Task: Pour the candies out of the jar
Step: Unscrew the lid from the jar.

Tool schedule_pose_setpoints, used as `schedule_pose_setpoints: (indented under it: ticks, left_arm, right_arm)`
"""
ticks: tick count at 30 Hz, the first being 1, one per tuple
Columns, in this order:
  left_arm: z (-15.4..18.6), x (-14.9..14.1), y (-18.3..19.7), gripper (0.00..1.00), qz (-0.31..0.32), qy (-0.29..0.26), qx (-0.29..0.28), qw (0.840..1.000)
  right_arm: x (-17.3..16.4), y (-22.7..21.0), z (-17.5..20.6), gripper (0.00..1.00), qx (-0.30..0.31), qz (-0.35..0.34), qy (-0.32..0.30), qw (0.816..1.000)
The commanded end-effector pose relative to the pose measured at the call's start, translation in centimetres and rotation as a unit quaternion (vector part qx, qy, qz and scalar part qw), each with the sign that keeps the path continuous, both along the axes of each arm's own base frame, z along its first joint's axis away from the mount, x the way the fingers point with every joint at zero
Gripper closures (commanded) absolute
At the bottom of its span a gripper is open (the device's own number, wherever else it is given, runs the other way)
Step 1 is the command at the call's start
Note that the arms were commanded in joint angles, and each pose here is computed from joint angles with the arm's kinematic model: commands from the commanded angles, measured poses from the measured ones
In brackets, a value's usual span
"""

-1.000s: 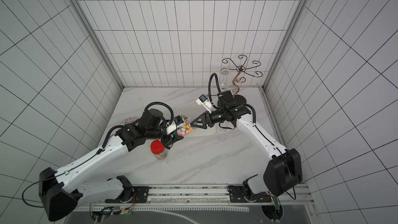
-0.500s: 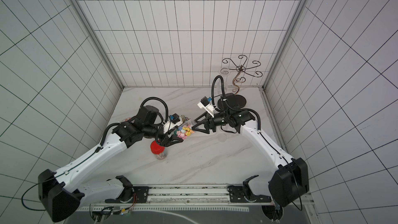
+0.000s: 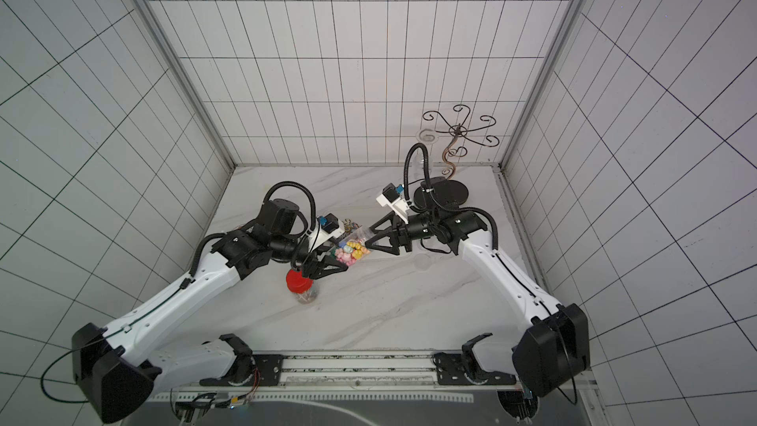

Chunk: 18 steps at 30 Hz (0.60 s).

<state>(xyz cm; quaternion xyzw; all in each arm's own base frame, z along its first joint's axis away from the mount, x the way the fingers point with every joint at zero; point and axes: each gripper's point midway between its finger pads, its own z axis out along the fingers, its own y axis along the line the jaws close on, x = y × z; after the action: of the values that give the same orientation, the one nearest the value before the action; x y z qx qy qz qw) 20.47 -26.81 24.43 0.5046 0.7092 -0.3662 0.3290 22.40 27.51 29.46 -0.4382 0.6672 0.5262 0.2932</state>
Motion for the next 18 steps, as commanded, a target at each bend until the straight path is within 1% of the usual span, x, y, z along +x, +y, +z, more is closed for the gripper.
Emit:
schedule_pose_setpoints:
  ticks: [1, 5, 11, 13, 15, 18]
  left_arm:
    - [2.9, 1.3, -0.4, 0.51, 0.008, -0.054, -0.040, 0.998]
    - [2.7, 1.3, -0.2, 0.51, 0.014, -0.060, -0.037, 0.997]
    - [2.4, 1.5, -0.1, 0.51, 0.018, -0.063, -0.033, 0.997]
    - [2.3, 1.7, 0.0, 0.51, 0.022, -0.066, -0.029, 0.997]
    - [1.9, 2.1, 0.2, 0.51, 0.033, -0.070, -0.020, 0.997]
    - [1.3, 3.1, 0.6, 0.51, 0.060, -0.087, 0.000, 0.994]
  right_arm:
    - [-0.4, 0.0, -0.2, 0.31, 0.000, 0.007, 0.027, 1.000]
    - [-0.1, 0.0, 0.4, 0.27, -0.004, -0.001, 0.027, 1.000]
    - [0.9, -0.1, 1.2, 0.17, -0.020, -0.032, 0.021, 0.999]
    - [1.1, -0.1, 1.7, 0.17, -0.022, -0.039, 0.019, 0.999]
    - [1.4, -0.2, 2.4, 0.16, -0.023, -0.049, 0.017, 0.998]
    - [2.2, -0.5, 3.4, 0.12, -0.034, -0.084, 0.024, 0.996]
